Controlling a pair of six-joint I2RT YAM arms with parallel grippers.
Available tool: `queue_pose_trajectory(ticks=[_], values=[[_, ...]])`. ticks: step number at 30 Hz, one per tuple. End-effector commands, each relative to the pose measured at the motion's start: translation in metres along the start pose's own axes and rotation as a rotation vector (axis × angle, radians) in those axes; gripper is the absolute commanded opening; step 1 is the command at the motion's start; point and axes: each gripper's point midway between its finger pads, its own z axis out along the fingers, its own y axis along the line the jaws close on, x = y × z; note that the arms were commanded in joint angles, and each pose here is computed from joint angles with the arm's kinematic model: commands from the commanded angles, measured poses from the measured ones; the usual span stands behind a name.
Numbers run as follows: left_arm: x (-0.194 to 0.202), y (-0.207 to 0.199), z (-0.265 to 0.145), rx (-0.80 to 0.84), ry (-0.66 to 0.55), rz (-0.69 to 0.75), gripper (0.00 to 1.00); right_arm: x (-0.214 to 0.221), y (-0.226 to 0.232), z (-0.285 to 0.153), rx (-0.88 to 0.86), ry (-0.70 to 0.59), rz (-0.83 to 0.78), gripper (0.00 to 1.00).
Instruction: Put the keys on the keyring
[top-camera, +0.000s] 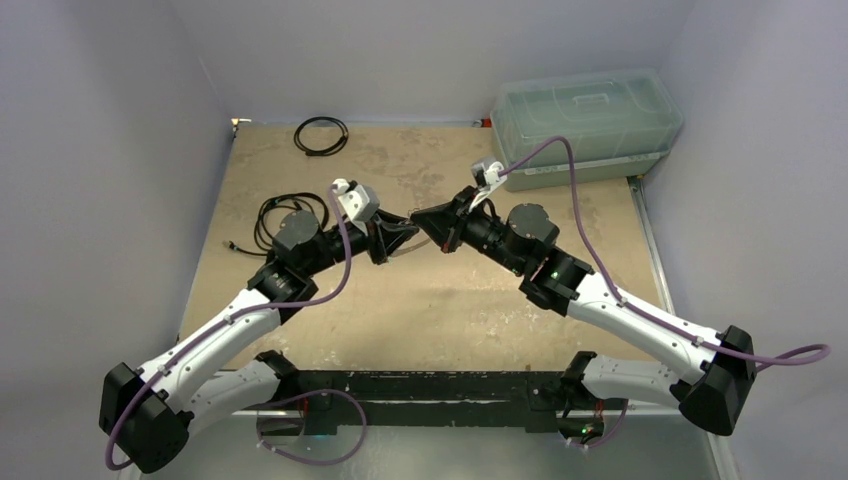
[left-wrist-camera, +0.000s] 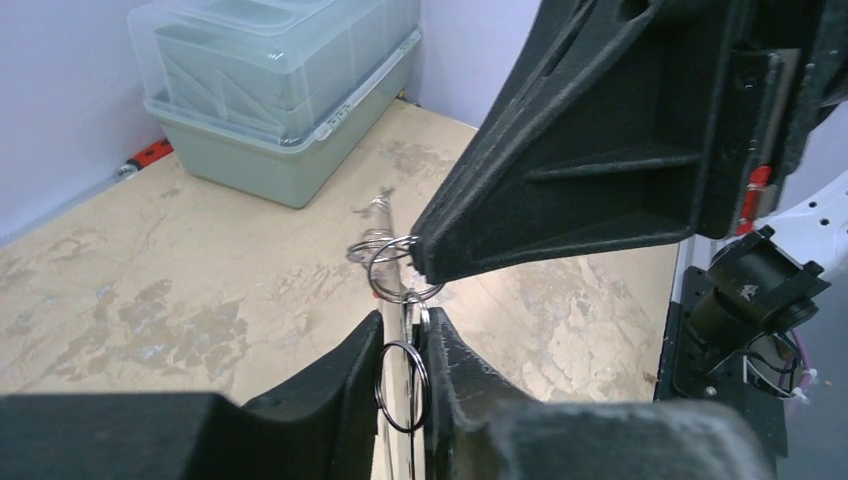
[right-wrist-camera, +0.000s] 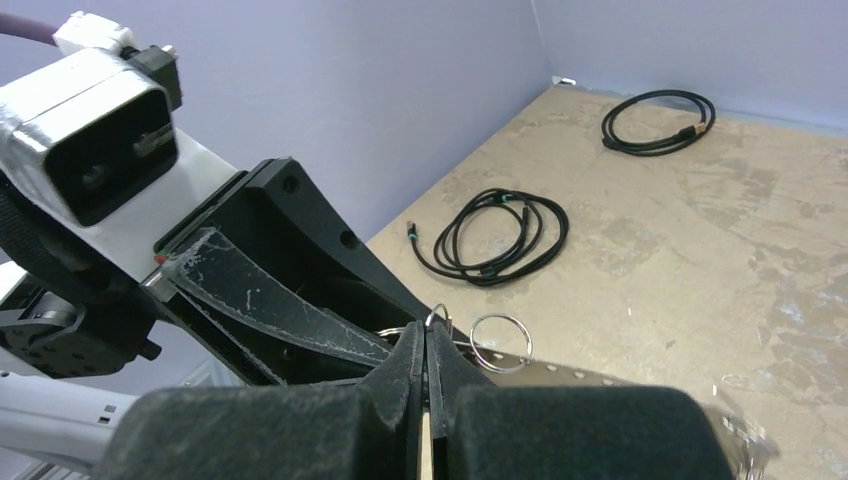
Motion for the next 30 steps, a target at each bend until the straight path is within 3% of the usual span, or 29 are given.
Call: queue_pose_trajectory(ticks=[1, 2, 11, 12, 16, 18, 26, 30], values=[[-0.026, -0.008, 0.001, 0.037, -0.094, 0.037, 0.1, -0.033, 0.017, -0.003, -0.059, -0.099, -0.002, 0.0], [-0.027, -0.008, 0.0, 0.036, -0.095, 0.039, 0.0, -0.033, 0.017, -0.003, -0.059, -0.1, -0.002, 0.0], [-0.04, -0.016, -0.009, 0.057, -0.094, 0.077, 0.0, -0.036, 0.03, -0.001, -0.106, -0.067, 0.011, 0.0], [-0.043, -0.017, -0.011, 0.058, -0.081, 0.095, 0.0, -0.036, 0.03, -0.001, -0.105, -0.059, 0.012, 0.04], [-0.049, -0.014, -0.019, 0.03, -0.036, 0.157, 0.0, -0.037, 0.036, -0.002, -0.128, -0.041, -0.001, 0.39], [-0.051, -0.015, -0.02, 0.031, -0.026, 0.166, 0.0, -0.037, 0.038, -0.002, -0.144, -0.04, -0.012, 0.45], [-0.051, -0.001, -0.02, -0.067, -0.082, 0.079, 0.0, -0.033, 0.042, -0.006, -0.196, -0.077, -0.037, 0.47], [-0.049, 0.002, -0.022, -0.077, -0.106, 0.038, 0.0, -0.029, 0.029, 0.002, -0.13, -0.061, -0.059, 0.41]])
